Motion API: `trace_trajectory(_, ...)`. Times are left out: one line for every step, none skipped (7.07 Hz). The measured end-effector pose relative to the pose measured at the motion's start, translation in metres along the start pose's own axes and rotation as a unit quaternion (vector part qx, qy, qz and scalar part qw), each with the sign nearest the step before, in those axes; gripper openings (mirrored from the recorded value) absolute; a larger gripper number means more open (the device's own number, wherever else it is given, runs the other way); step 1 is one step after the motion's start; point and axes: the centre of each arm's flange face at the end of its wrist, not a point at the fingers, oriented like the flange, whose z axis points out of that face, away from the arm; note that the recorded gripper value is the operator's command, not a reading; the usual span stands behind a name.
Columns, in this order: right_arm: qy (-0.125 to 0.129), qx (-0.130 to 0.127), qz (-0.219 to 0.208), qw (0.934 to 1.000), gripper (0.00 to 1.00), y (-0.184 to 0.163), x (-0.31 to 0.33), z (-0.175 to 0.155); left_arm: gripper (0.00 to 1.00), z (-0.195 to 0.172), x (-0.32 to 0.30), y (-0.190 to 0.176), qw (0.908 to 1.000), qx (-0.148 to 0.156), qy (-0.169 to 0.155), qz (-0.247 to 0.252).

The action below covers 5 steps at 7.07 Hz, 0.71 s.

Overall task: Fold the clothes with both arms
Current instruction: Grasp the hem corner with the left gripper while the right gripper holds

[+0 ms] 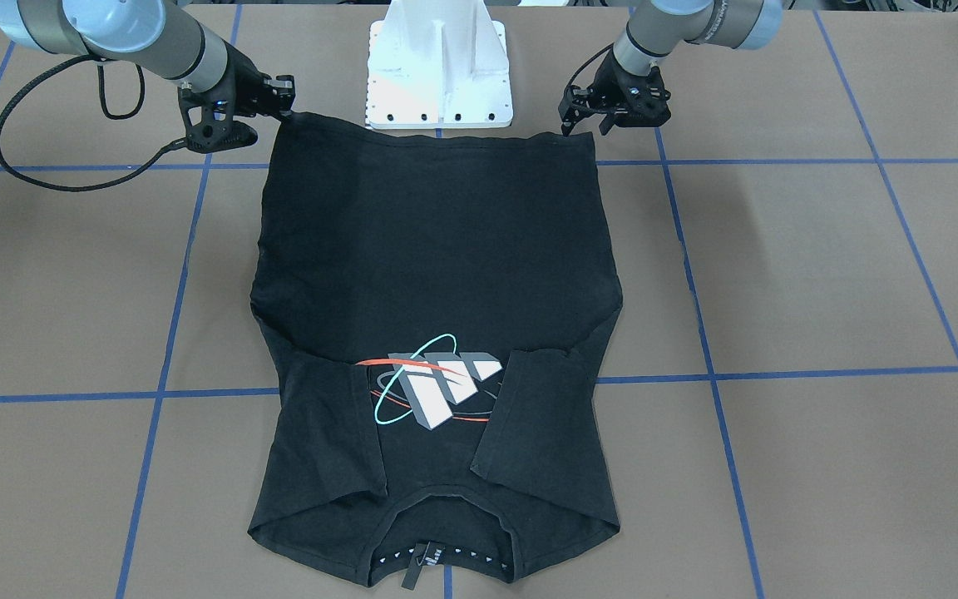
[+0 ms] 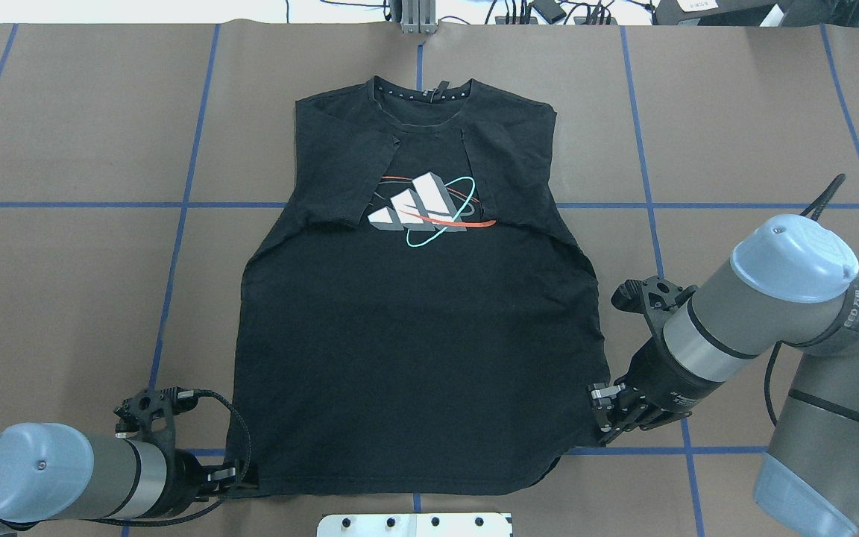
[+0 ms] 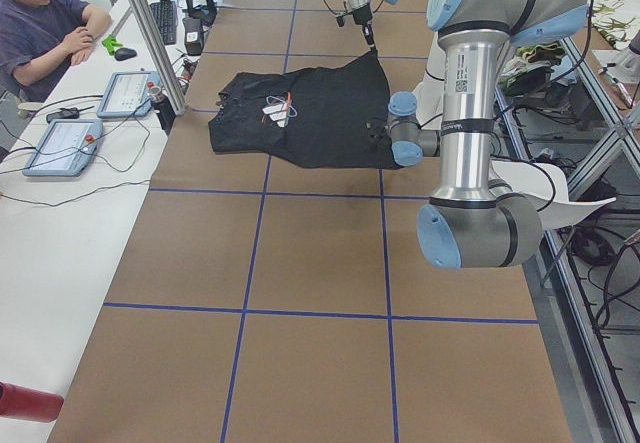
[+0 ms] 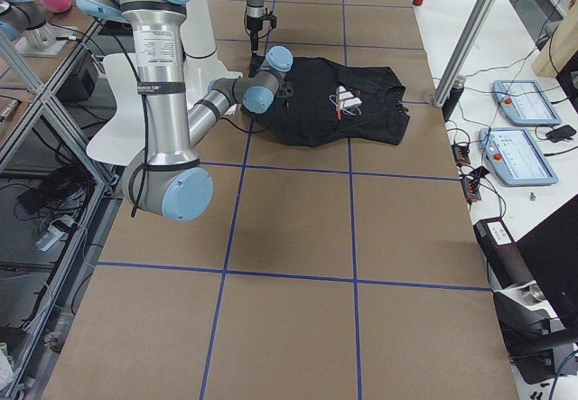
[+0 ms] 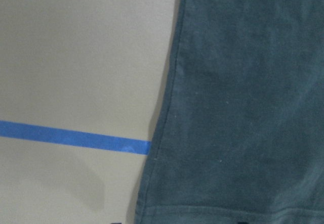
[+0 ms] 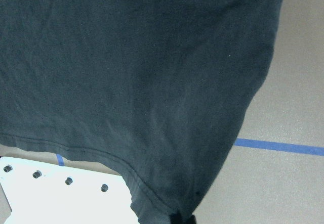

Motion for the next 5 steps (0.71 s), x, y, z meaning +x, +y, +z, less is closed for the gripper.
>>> trace_trajectory(-0.001, 0.0, -0.001, 1.0, 0.0, -0.0003, -0.0014, -0.0002, 0.75, 0.0018, 0.0, 0.0012, 1.0, -0.001, -0.001, 0.001)
trace_trajectory(-0.002, 0.001, -0.002, 1.0, 0.0, -0.0008, -0.0039, -0.0008, 0.75, 0.0037, -0.0001, 0.0023, 1.0, -0.002, -0.002, 0.001)
trace_trajectory(-0.003, 0.001, -0.003, 1.0, 0.0, -0.001, -0.005, -0.0008, 0.75, 0.0055, -0.0002, 0.0034, 1.0, -0.003, -0.004, 0.001)
trace_trajectory(-0.003, 0.001, -0.003, 1.0, 0.0, -0.0011, -0.0051, -0.0007, 0.75, 0.007, 0.0, 0.0045, 1.0, -0.004, -0.004, 0.002)
trace_trajectory(-0.003, 0.001, -0.003, 1.0, 0.0, -0.0012, -0.0052, -0.0008, 0.75, 0.0088, 0.0002, 0.0052, 1.0, -0.005, -0.005, 0.002)
